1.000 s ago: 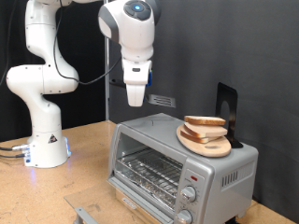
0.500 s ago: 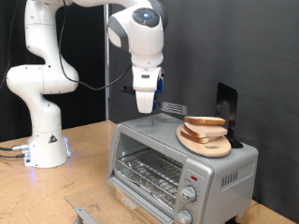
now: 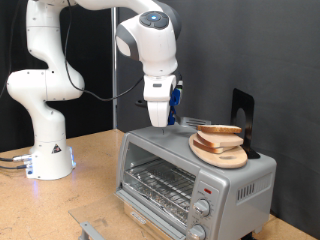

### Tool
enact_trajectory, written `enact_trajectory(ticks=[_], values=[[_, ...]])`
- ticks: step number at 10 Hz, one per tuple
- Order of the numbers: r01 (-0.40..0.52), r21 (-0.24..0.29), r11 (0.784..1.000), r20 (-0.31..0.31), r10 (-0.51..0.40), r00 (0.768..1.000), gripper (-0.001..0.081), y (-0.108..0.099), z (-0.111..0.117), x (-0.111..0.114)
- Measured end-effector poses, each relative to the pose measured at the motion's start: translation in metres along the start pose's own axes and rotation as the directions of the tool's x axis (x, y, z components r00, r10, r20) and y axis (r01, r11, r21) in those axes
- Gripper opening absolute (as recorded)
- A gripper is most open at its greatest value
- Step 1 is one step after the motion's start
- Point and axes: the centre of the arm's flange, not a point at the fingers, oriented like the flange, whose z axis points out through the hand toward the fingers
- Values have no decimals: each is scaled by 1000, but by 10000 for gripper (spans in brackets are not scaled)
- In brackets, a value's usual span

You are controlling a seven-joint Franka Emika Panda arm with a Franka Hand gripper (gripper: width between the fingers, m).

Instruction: Make a piece of toast with the oven

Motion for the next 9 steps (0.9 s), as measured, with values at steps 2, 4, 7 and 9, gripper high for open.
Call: enact_trajectory(ticks=[2, 4, 7, 9], values=[[-6, 4, 1000, -2, 6, 1000, 393, 4, -2, 5], [2, -23, 1000, -65, -3, 998, 393, 7, -9, 12], [106, -129, 986, -154, -125, 980, 393, 4, -18, 11], [132, -179, 975, -176, -164, 971, 393, 5, -22, 7]])
